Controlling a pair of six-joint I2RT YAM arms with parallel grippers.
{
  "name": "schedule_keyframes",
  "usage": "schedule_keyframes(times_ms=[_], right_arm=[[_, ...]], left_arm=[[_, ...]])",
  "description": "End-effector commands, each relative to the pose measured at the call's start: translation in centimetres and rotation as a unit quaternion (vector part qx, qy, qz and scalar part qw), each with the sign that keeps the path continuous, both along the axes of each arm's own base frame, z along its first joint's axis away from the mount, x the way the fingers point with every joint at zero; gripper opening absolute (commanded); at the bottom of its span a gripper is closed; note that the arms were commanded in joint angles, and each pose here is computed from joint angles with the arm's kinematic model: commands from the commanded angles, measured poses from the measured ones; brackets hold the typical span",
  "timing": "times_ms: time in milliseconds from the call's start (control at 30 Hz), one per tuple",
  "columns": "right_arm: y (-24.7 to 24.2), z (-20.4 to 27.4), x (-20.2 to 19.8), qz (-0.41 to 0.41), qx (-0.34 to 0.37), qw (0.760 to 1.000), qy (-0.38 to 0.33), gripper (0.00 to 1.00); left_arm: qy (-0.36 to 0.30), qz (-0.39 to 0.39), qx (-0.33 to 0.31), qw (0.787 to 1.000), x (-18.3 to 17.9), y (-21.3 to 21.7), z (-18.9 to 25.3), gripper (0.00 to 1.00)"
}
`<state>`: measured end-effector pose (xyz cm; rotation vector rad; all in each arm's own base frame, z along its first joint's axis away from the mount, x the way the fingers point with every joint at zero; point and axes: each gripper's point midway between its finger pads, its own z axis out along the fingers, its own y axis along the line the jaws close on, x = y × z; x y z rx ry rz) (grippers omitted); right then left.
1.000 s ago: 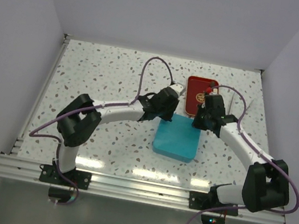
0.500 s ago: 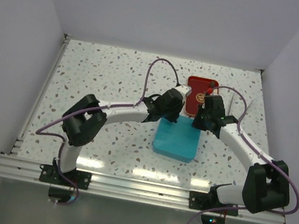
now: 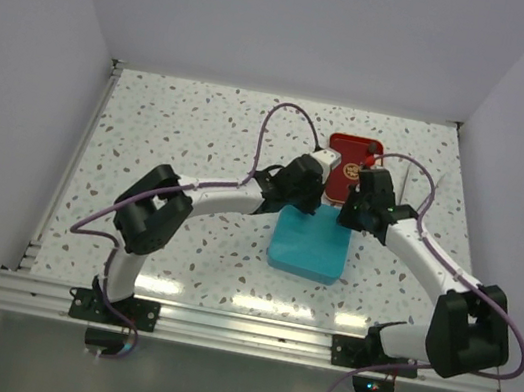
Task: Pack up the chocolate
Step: Close the box lid on the packing box.
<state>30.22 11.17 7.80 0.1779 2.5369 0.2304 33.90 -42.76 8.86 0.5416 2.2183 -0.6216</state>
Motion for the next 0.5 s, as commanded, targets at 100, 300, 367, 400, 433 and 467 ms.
schedule_keyframes(times_ms=[100, 300, 367, 400, 433, 467], right_arm=[[-4.6, -5.9, -9.6, -0.012, -0.099, 0.976, 0.194, 0.0], [-4.6, -5.8, -10.1, -0.014, -0.095, 0.975, 0.2, 0.0], [-4.5, -5.8, -10.2, -0.015, -0.092, 0.975, 0.201, 0.0], [-4.4, -5.8, -10.3, -0.015, -0.089, 0.975, 0.202, 0.0], [-4.3, -5.8, -10.5, -0.014, -0.087, 0.975, 0.206, 0.0], [-4.2, -5.9, -10.6, -0.014, -0.087, 0.974, 0.21, 0.0]], left_arm=[[0.091, -0.018, 0.123, 0.988, -3.4, 4.0, -9.5, 0.0], [0.098, -0.029, 0.119, 0.988, -3.9, 3.5, -10.0, 0.0], [0.1, -0.032, 0.115, 0.988, -4.1, 3.3, -9.9, 0.0], [0.101, -0.034, 0.115, 0.988, -4.3, 3.3, -10.0, 0.0], [0.101, -0.035, 0.114, 0.988, -4.3, 3.2, -10.0, 0.0], [0.1, -0.038, 0.114, 0.988, -4.4, 3.0, -10.0, 0.0]])
